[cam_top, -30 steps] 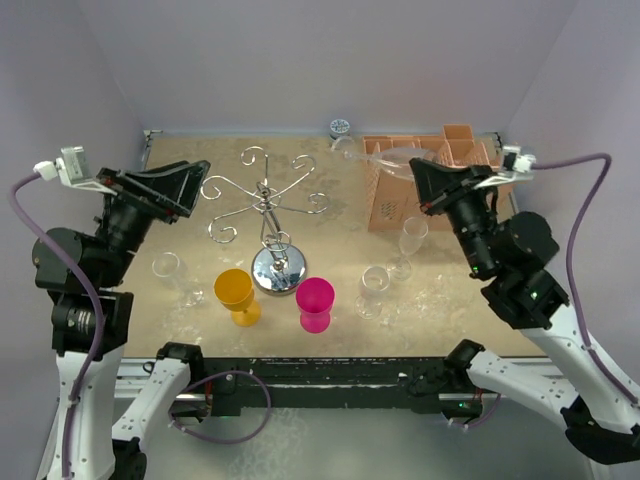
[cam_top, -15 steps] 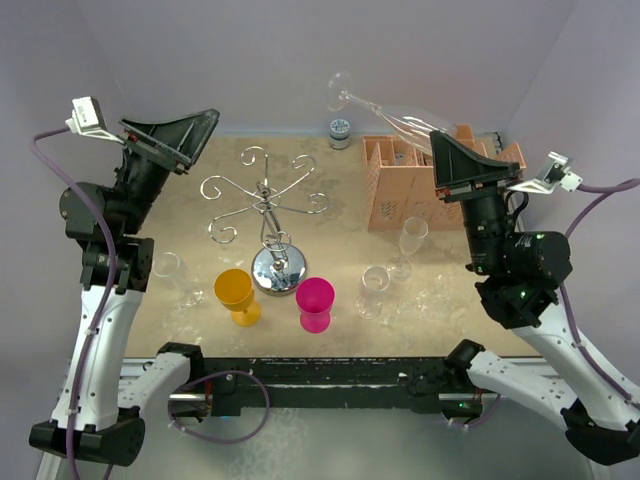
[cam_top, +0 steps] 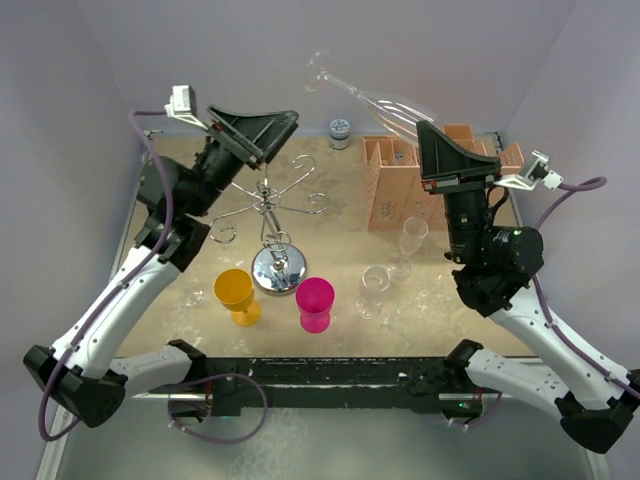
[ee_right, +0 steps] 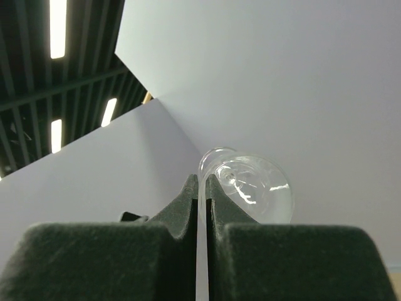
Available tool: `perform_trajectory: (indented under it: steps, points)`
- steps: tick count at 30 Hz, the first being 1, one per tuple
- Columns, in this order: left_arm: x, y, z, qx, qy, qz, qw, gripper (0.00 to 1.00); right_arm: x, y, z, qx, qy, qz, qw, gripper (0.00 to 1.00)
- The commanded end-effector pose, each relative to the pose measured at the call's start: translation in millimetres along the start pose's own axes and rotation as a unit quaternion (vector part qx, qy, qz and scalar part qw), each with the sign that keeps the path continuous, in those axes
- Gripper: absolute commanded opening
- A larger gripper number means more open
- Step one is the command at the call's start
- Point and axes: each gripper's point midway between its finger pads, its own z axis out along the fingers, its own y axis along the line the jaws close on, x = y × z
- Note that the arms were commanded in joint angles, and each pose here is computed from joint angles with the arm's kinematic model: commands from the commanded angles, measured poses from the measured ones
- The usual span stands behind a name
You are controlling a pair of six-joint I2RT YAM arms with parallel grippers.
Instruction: Place the wine glass upside down on the wine glass rack
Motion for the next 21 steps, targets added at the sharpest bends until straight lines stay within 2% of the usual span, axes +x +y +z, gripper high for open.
perform_trajectory:
  steps: [1, 6, 9, 15, 18, 21]
  points:
    - [-4, -30, 14, 0.043, -0.036, 0.02, 0.998, 0.61, -32, 41, 9, -0.066, -0.047, 0.05, 0.995, 0.0]
    - [-11, -38, 23, 0.044, -0.103, -0.012, 0.994, 0.61, -25, 62, 10, -0.122, -0.033, 0.048, 0.991, 0.0]
    - [-10, -40, 29, 0.043, -0.125, -0.028, 0.991, 0.61, -27, 83, 9, -0.173, -0.029, 0.032, 0.984, 0.0]
    - [-12, -57, 28, 0.079, -0.163, -0.036, 0.983, 0.59, -18, 95, 13, -0.203, -0.007, 0.023, 0.979, 0.0]
    - [-12, -59, 28, 0.082, -0.175, -0.037, 0.981, 0.55, -13, 103, 11, -0.225, 0.004, 0.026, 0.974, 0.0]
    - [-16, -64, 27, 0.093, -0.191, -0.035, 0.977, 0.43, -9, 109, 9, -0.241, 0.017, 0.03, 0.97, 0.0]
